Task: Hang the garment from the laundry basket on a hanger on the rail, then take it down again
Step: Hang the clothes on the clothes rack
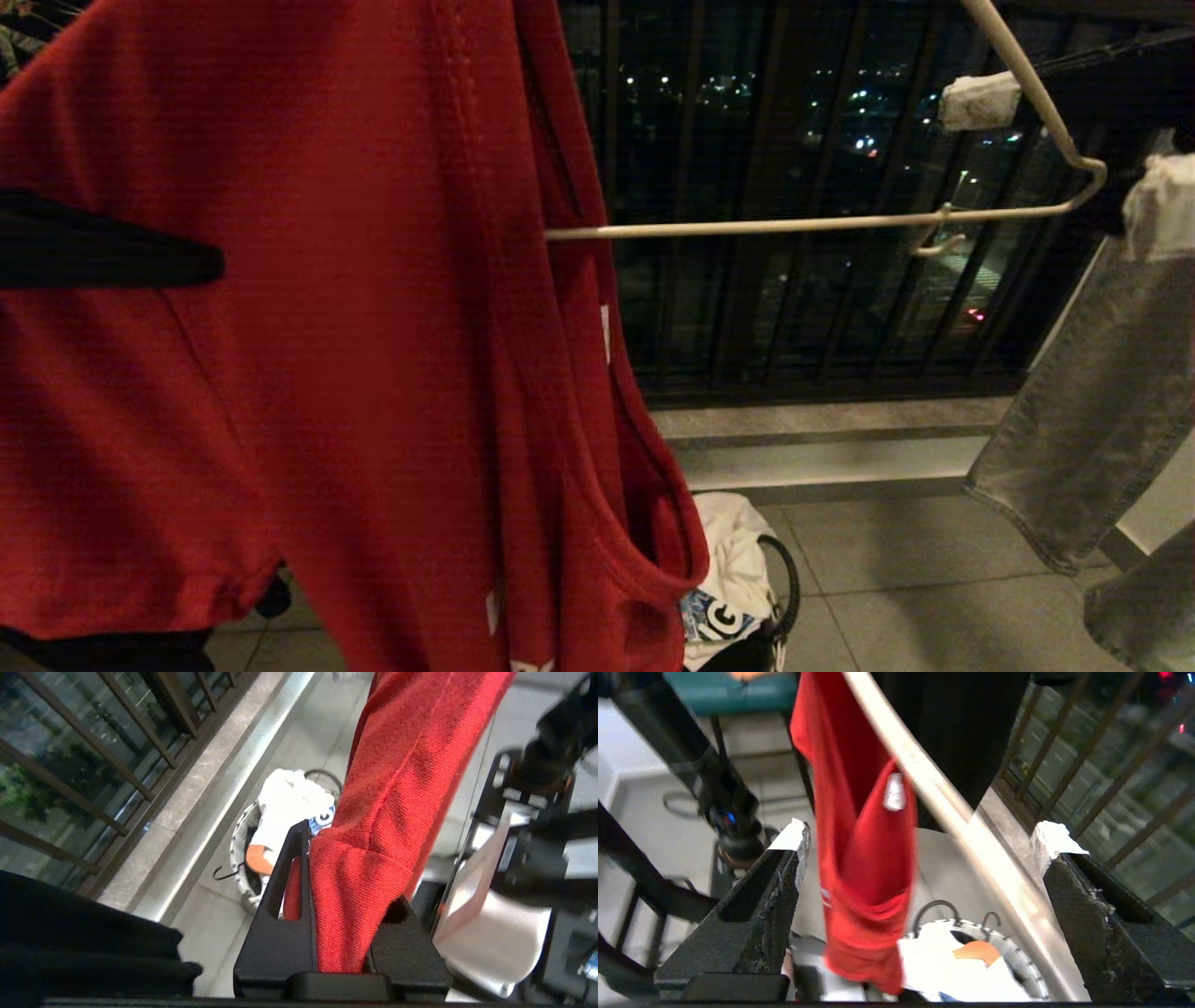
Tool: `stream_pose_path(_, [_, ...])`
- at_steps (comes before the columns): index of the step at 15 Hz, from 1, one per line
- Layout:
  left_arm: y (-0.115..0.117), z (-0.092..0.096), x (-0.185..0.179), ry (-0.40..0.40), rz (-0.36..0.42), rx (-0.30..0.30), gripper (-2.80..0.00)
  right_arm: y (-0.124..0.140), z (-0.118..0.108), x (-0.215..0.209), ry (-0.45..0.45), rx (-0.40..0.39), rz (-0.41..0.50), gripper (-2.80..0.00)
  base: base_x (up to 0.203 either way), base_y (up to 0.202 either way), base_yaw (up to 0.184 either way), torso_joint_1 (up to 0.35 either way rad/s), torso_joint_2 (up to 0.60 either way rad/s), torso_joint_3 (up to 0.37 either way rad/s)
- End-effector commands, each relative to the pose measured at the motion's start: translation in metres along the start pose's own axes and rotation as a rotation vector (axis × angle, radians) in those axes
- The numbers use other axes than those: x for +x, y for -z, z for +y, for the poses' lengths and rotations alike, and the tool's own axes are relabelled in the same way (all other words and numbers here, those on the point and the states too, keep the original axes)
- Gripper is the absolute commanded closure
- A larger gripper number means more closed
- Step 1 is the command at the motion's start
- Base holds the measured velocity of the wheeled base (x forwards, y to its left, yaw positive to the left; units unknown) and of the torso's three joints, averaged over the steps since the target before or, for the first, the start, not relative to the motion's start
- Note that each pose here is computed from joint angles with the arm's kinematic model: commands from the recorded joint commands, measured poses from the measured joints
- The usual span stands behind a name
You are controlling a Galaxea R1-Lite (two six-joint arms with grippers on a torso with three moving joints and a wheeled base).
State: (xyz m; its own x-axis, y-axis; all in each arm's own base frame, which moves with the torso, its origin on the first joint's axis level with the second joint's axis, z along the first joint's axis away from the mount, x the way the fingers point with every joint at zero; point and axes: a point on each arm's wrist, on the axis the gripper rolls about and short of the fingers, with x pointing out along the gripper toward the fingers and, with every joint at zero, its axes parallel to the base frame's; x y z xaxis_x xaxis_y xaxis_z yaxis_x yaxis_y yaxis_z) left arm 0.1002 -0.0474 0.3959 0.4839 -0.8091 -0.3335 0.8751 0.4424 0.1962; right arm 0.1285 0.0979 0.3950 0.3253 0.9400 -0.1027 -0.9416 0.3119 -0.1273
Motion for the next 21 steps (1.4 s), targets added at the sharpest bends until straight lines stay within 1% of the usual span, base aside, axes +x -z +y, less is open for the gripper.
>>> stream_pose_path(1, [0.0, 0.003, 0.003, 0.001, -0.005, -0.032, 0.0, -0.004, 0.002, -0.005, 0.038, 0.018, -0.01, -2.8, 0.0, 0.0, 0.0, 0.0, 0.0, 0.0])
stream_pose_path(3, [0.0, 0.004, 0.005, 0.0, -0.003, -0.058, 0.0, -0.008, 0.001, -0.007, 0.102, 0.072, -0.043, -2.8, 0.0, 0.0, 0.0, 0.0, 0.0, 0.0])
stream_pose_path(4, [0.001, 0.004, 0.005, 0.0, 0.0, -0.069, 0.0, -0.011, 0.001, -0.008, 0.125, 0.085, -0.061, -2.8, 0.0, 0.0, 0.0, 0.0, 0.0, 0.0])
stream_pose_path(5, [0.003, 0.005, 0.007, 0.003, 0.009, -0.098, 0.0, -0.014, 0.004, -0.013, 0.149, 0.126, -0.087, -2.8, 0.0, 0.0, 0.0, 0.0, 0.0, 0.0])
stream_pose_path(6, [0.005, 0.005, 0.008, 0.005, 0.015, -0.114, 0.0, -0.018, 0.007, -0.019, 0.173, 0.149, -0.115, -2.8, 0.0, 0.0, 0.0, 0.0, 0.0, 0.0])
stream_pose_path(8, [0.008, 0.004, 0.009, 0.007, 0.025, -0.133, 0.0, -0.024, 0.008, -0.023, 0.203, 0.146, -0.147, -2.8, 0.0, 0.0, 0.0, 0.0, 0.0, 0.0])
stream_pose_path(10, [0.012, 0.003, 0.009, 0.009, 0.036, -0.152, 0.0, -0.032, 0.008, -0.026, 0.232, 0.139, -0.206, -2.8, 0.0, 0.0, 0.0, 0.0, 0.0, 0.0])
stream_pose_path(12, [0.012, 0.001, 0.007, 0.005, 0.034, -0.161, 0.0, -0.036, 0.014, -0.035, 0.242, 0.14, -0.228, -2.8, 0.0, 0.0, 0.0, 0.0, 0.0, 0.0])
stream_pose_path(13, [0.011, -0.001, 0.004, 0.0, 0.025, -0.17, 0.0, -0.036, 0.019, -0.041, 0.242, 0.14, -0.234, -2.8, 0.0, 0.0, 0.0, 0.0, 0.0, 0.0])
stream_pose_path(14, [0.009, -0.003, 0.001, -0.008, 0.016, -0.171, 0.0, -0.035, 0.022, -0.044, 0.246, 0.158, -0.24, -2.8, 0.0, 0.0, 0.0, 0.0, 0.0, 0.0])
stream_pose_path(15, [0.008, -0.002, 0.001, -0.021, 0.011, -0.171, 0.0, -0.036, 0.024, -0.048, 0.269, 0.182, -0.25, -2.8, 0.0, 0.0, 0.0, 0.0, 0.0, 0.0])
stream_pose_path(16, [0.009, 0.0, 0.003, -0.031, 0.009, -0.186, 0.0, -0.034, 0.027, -0.051, 0.286, 0.197, -0.242, -2.8, 0.0, 0.0, 0.0, 0.0, 0.0, 0.0])
stream_pose_path(17, [0.01, 0.002, 0.006, -0.034, 0.006, -0.202, 0.0, -0.029, 0.029, -0.053, 0.288, 0.217, -0.226, -2.8, 0.0, 0.0, 0.0, 0.0, 0.0, 0.0])
stream_pose_path(19, [0.013, 0.006, 0.012, -0.038, -0.007, -0.211, 0.0, -0.014, 0.029, -0.049, 0.297, 0.278, -0.175, -2.8, 0.0, 0.0, 0.0, 0.0, 0.0, 0.0])
stream_pose_path(20, [0.014, 0.008, 0.015, -0.044, -0.02, -0.216, 0.0, -0.005, 0.027, -0.045, 0.305, 0.302, -0.149, 0.0, 0.0, 0.0, 0.0, 0.0, 0.0, 0.0])
stream_pose_path(21, [0.014, 0.009, 0.016, -0.049, -0.033, -0.225, 0.0, 0.0, 0.023, -0.04, 0.317, 0.321, -0.133, 0.0, 0.0, 0.0, 0.0, 0.0, 0.0, 0.0])
